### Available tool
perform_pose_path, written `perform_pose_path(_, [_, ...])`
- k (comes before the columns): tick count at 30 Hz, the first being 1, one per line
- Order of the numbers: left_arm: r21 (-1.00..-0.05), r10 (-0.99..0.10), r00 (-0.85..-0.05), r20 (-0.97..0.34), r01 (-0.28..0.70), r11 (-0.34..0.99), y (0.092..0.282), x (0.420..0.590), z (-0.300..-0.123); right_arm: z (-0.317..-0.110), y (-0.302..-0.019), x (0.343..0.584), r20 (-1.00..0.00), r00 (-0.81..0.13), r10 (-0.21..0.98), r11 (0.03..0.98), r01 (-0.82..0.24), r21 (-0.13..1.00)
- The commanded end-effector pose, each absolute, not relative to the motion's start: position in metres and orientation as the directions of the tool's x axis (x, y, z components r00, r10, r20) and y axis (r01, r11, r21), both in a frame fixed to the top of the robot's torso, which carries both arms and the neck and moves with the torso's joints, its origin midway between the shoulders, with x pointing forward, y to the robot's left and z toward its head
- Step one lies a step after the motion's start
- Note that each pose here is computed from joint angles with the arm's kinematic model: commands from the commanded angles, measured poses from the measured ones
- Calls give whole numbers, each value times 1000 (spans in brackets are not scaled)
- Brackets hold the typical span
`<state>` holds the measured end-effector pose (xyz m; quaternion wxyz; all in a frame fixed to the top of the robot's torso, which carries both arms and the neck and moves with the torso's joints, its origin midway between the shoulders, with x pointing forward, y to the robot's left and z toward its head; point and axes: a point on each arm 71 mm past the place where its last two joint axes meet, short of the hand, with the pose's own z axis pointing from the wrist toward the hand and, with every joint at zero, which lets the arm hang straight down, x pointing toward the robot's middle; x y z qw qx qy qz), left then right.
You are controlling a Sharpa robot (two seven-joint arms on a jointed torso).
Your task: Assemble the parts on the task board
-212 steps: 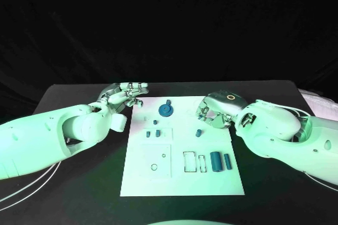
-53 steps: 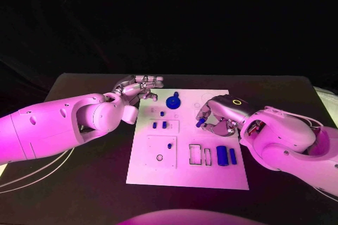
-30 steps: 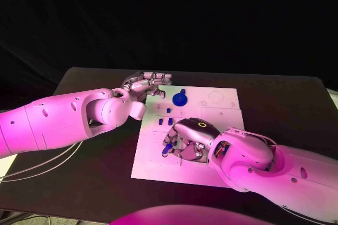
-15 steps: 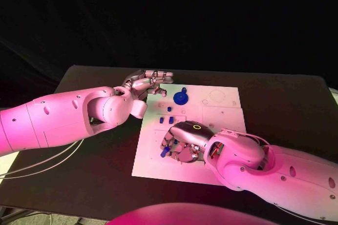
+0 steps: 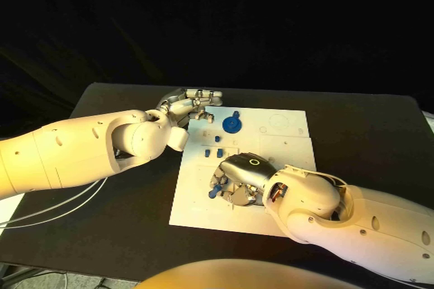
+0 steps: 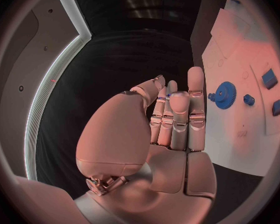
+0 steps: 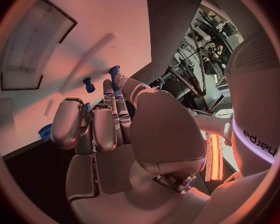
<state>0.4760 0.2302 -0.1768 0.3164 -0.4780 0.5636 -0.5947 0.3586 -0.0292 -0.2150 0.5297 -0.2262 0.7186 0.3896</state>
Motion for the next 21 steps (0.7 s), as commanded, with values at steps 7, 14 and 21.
perform_pose_path(7, [-971,-906,-359,223,-167,-173,228,476,-176,-215,-31,358,-954,-297,51,618,-740,264])
perform_pose_path(14, [-971,-906,-359,223,-167,-172,228,476,-176,-219,-28,357,-948,-319,-14,620,-746,242])
perform_pose_path(21, [-971,-906,-360,223,-168,-172,227,476,-176,-221,-20,355,-945,-322,-51,609,-760,226])
